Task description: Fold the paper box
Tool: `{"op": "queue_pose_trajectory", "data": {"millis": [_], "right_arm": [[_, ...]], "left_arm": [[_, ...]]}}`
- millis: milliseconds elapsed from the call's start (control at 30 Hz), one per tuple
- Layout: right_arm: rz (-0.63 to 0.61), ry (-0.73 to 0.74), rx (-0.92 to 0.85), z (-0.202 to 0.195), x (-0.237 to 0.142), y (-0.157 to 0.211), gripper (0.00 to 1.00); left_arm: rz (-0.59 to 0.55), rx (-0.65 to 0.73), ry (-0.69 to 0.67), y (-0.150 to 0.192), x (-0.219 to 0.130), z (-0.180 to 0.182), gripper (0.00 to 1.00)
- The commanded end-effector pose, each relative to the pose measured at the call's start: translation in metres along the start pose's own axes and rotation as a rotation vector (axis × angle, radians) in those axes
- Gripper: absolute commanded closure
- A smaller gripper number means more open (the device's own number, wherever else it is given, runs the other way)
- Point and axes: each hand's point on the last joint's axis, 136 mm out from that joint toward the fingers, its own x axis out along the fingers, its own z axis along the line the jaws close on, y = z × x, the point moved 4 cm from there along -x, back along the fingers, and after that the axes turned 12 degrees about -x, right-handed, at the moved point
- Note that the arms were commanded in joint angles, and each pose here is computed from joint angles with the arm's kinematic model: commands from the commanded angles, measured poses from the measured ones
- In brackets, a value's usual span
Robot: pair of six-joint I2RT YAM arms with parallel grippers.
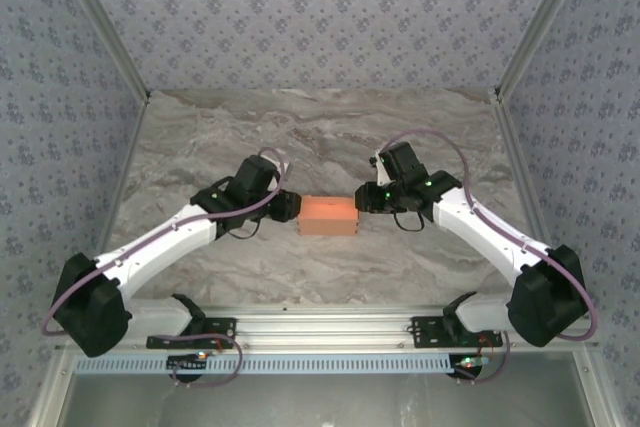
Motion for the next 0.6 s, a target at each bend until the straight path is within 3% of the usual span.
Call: {"op": "queue_pose_trajectory", "data": {"millis": [0, 233, 567], "right_arm": [[0.003, 0.015, 0.016, 0.003, -0.005, 0.001, 0.67], [0.008, 0.005, 0.021, 0.006, -0.001, 0.002, 0.7], [0.012, -0.005, 0.035, 0.013, 0.002, 0.001, 0.77]], "left_arm": [[0.009, 0.015, 0.074, -0.007, -0.001, -0.017, 0.62], [0.024, 0.004, 0.072, -0.002, 0.005, -0.014, 0.66], [0.058, -0.007, 0.085, -0.002, 0.011, -0.019, 0.85]]}}
